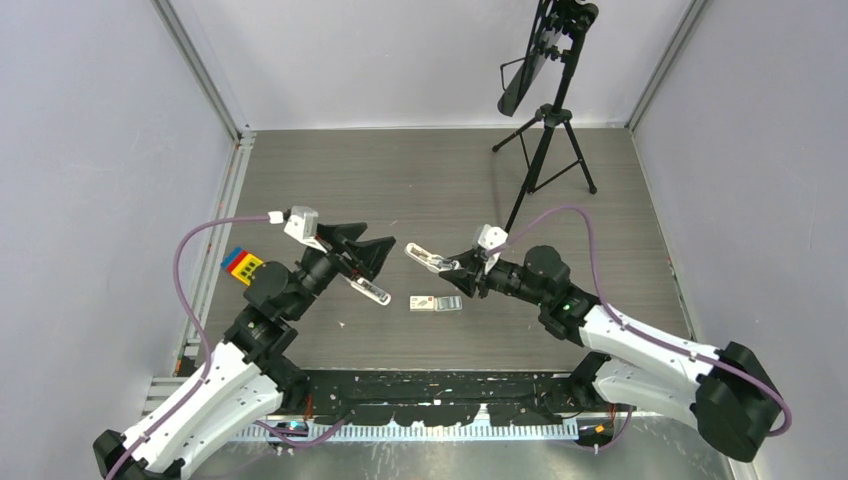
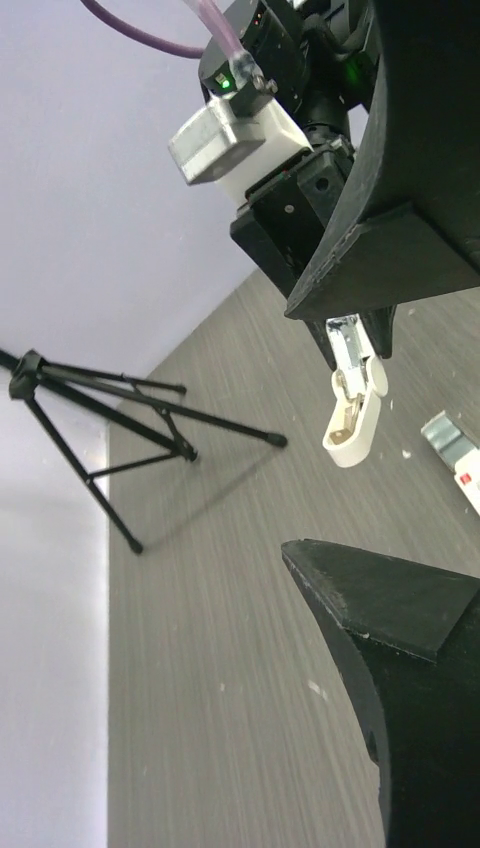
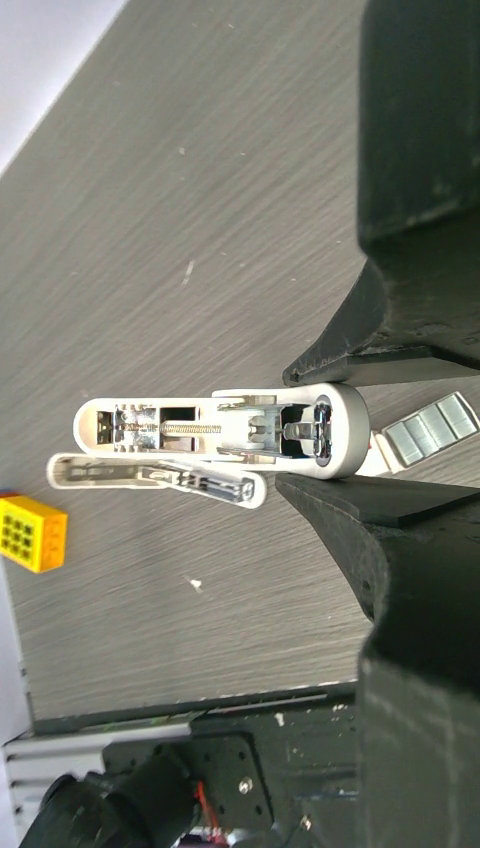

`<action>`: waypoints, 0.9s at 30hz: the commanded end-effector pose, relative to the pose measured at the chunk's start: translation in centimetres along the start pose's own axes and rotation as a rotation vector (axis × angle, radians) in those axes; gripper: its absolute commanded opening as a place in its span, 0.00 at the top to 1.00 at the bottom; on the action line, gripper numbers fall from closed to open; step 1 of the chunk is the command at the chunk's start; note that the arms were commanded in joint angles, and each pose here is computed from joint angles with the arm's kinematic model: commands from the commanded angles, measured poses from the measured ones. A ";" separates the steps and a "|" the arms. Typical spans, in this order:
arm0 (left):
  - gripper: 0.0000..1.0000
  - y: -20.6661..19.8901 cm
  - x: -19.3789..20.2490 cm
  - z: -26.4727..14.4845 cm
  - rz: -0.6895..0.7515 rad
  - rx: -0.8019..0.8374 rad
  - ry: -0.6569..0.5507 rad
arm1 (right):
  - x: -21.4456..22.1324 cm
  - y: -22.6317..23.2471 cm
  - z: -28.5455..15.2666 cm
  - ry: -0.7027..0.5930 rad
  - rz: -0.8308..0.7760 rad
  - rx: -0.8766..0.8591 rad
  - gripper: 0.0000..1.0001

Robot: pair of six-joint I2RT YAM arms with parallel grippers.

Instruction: Load the staples into the stapler

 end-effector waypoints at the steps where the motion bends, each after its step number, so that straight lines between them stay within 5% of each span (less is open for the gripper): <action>1: 0.17 0.6 -1.2 -0.7 0.134 -0.133 0.038 | -1.4 -1.2 1.8 -0.065 -0.043 0.036 1.00; 4: 0.16 0.3 -1.2 -0.2 0.164 -0.125 0.110 | -1.3 -1.4 2.6 -0.085 -0.043 0.036 1.00; 11: 0.15 0.0 0.5 1.7 0.513 0.199 0.541 | -1.2 -1.1 3.5 -0.107 -0.042 -0.038 0.99; 16: 0.24 -0.2 0.1 3.2 0.565 0.226 0.613 | -1.3 -1.0 3.0 -0.111 -0.047 -0.035 1.00; 20: 0.34 -0.8 -0.3 4.3 0.365 0.090 0.547 | -1.2 -1.1 2.6 -0.098 -0.065 -0.004 1.00; 27: 0.20 -1.9 0.2 4.9 -0.266 -0.291 0.392 | -0.7 -1.5 3.0 -0.061 -0.133 0.088 1.00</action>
Point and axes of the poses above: each gripper's point midway between its finger pads, its own z axis out along the fingers, its own y axis along the line the jaws close on, x = y × z, the point moved 10 cm from there along -z, back along the fingers, and after that the axes turned 14 degrees about -z, right-handed, at the moved point
